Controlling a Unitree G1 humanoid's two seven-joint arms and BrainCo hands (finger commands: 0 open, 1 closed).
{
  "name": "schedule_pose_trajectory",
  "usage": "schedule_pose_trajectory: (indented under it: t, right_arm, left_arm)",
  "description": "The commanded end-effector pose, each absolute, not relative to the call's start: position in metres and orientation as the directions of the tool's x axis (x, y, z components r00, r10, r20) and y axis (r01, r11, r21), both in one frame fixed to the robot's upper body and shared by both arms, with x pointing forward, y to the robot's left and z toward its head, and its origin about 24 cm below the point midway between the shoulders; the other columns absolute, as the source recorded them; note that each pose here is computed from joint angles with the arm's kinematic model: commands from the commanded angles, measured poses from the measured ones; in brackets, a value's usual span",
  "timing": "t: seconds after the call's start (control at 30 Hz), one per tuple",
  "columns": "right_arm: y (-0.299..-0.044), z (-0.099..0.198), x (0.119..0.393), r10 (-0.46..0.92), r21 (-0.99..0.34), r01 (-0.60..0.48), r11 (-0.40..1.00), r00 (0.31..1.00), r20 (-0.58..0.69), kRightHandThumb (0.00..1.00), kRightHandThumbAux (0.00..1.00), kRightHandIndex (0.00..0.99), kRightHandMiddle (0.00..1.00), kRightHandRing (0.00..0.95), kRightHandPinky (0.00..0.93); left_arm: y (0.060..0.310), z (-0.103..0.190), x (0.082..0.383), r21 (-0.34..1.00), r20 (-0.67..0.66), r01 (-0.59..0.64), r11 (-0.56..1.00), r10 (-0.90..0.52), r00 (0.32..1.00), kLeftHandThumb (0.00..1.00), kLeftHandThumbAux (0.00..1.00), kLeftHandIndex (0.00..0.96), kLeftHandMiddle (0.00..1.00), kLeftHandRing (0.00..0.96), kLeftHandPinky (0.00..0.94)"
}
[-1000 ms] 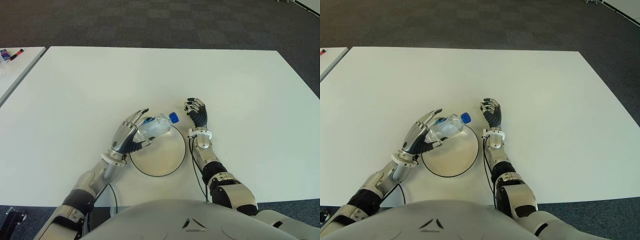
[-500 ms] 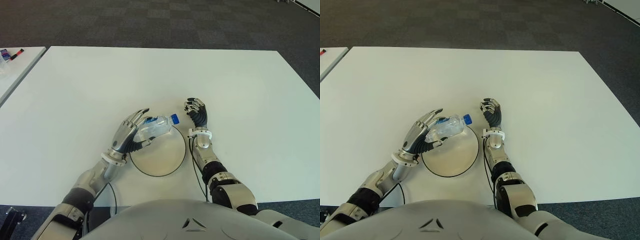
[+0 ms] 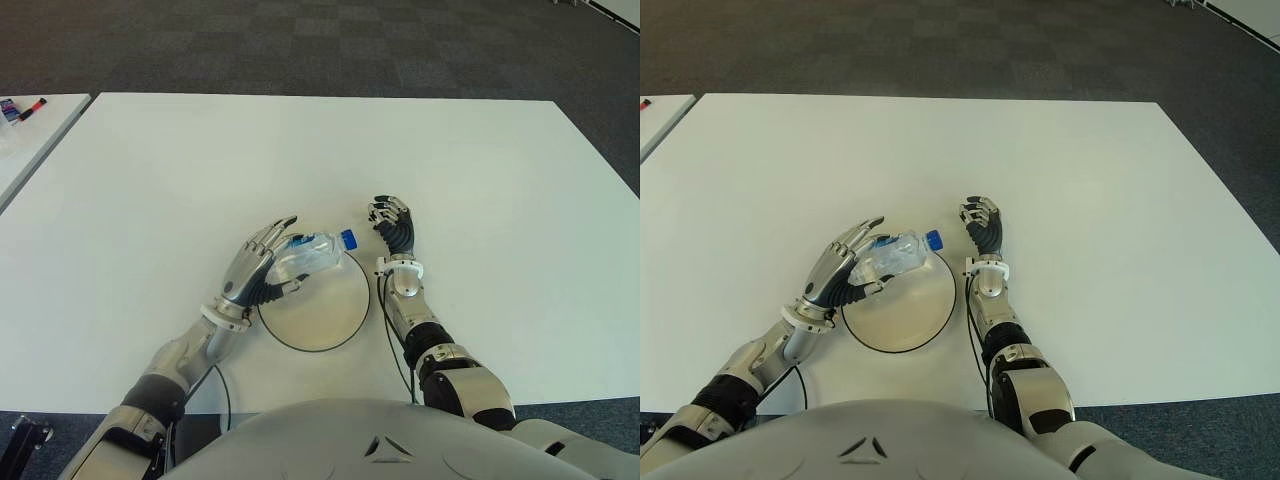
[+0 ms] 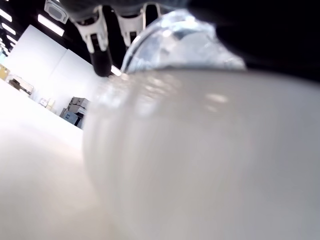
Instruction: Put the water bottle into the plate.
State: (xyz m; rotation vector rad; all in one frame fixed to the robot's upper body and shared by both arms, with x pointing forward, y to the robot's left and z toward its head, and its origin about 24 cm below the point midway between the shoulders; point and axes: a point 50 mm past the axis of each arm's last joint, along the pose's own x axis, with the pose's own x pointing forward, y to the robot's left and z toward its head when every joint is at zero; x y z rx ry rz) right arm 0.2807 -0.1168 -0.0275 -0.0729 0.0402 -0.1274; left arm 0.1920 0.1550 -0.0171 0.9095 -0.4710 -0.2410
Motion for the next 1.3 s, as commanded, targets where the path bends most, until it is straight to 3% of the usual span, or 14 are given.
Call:
schedule_pose_trajectory:
  t: [0.03, 0.47, 0.83, 1.3]
  right_arm:
    - [-0.1160, -0.0431, 0.2702, -0.133, -0.091, 0.123, 0.988, 0.984, -0.117, 0.941, 0.671, 0.346, 0.485, 0.537, 0.596]
    - [-0.1155, -0.0427, 0.2700, -0.138, -0.101, 0.127, 0.987, 0.984, -0.109, 0.941, 0.670, 0.346, 0.487, 0.538, 0.594]
    - [-0.1155, -0.0433, 0.2704, -0.137, -0.104, 0.125, 0.987, 0.984, -0.116, 0.941, 0.670, 0.345, 0.488, 0.537, 0.602]
    - [-0.1147, -0.0440, 0.2711, -0.136, -0.083, 0.126, 0.989, 0.982, -0.134, 0.941, 0.672, 0.346, 0.486, 0.530, 0.575]
  left_arm:
    - [0.1578, -0.0198, 0.1912, 0.808, 0.288, -0.008, 0.589, -0.383, 0.878, 0.579, 0.406, 0.026, 0.062, 0.080, 0.159]
    - [0.1590, -0.0206, 0.1917, 0.815, 0.280, -0.004, 0.579, -0.389, 0.878, 0.524, 0.392, 0.019, 0.058, 0.074, 0.138]
    - [0.1628, -0.0184, 0.1939, 0.861, 0.262, -0.019, 0.507, -0.411, 0.873, 0.451, 0.286, 0.000, 0.002, 0.003, 0.013]
    - [0.1659, -0.0158, 0.1924, 0.895, 0.175, 0.031, 0.444, -0.414, 0.893, 0.467, 0.185, 0.000, 0.000, 0.000, 0.000]
